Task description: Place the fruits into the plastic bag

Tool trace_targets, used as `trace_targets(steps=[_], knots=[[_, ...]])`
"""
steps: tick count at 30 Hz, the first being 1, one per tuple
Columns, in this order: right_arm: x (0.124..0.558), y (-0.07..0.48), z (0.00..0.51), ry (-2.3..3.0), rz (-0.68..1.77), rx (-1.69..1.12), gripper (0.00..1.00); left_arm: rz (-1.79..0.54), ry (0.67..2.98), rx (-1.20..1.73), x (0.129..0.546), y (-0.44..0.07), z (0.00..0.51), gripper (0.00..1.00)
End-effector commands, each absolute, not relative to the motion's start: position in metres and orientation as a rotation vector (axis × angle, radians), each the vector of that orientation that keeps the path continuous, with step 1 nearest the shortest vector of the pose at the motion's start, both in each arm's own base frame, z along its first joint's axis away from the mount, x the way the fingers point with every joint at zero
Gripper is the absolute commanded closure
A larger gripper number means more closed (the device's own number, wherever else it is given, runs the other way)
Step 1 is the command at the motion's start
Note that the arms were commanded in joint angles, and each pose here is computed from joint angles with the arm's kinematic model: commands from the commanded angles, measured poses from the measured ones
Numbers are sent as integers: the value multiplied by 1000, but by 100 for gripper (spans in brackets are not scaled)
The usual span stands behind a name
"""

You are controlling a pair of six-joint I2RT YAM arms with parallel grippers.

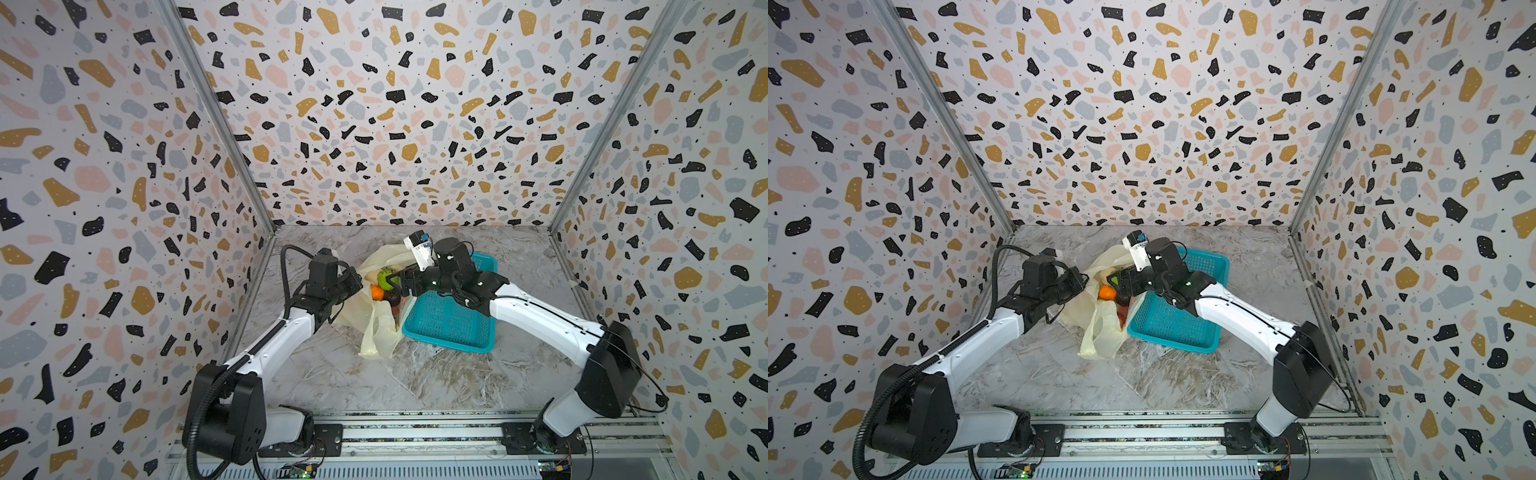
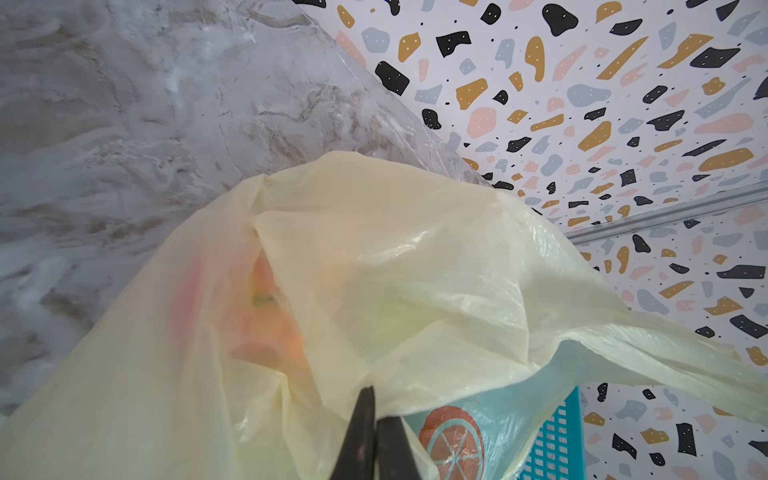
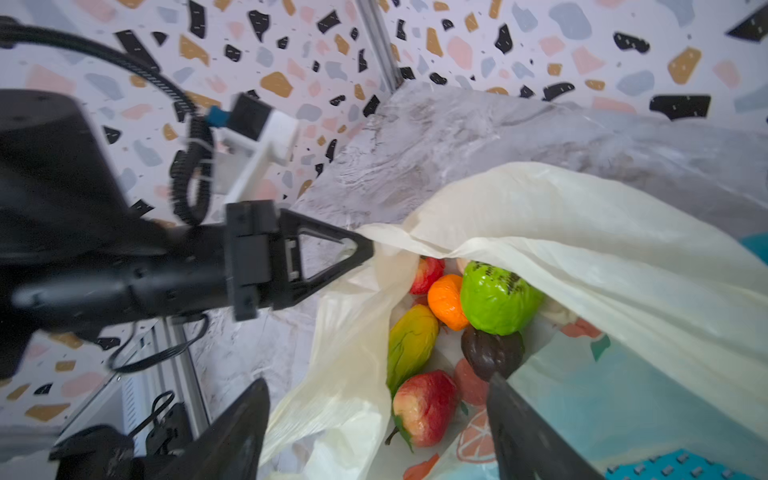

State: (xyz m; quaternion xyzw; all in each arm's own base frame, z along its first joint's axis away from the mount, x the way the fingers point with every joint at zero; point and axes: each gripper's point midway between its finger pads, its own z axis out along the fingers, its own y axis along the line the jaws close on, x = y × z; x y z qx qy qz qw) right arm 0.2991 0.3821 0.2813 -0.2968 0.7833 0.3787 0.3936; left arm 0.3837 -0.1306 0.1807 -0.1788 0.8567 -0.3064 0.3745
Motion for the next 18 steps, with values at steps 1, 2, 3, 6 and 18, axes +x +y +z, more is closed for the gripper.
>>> trace_targets(steps=[1, 2, 3, 6, 18], knots=[[245, 388, 267, 1942, 956, -1055, 19, -784, 2152, -444, 391, -130, 192, 100], [232, 387, 261, 1938, 944, -1113, 19, -785, 2153, -445, 391, -130, 192, 100], [219, 386, 256, 1937, 934, -1162, 19, -785, 2154, -445, 390, -130, 191, 100], [190, 383, 232, 1955, 903, -1279, 19, -781, 2158, -446, 389, -130, 190, 100], [129, 426, 179, 1848, 646, -1612, 19, -769, 2164, -468, 387, -128, 187, 100]])
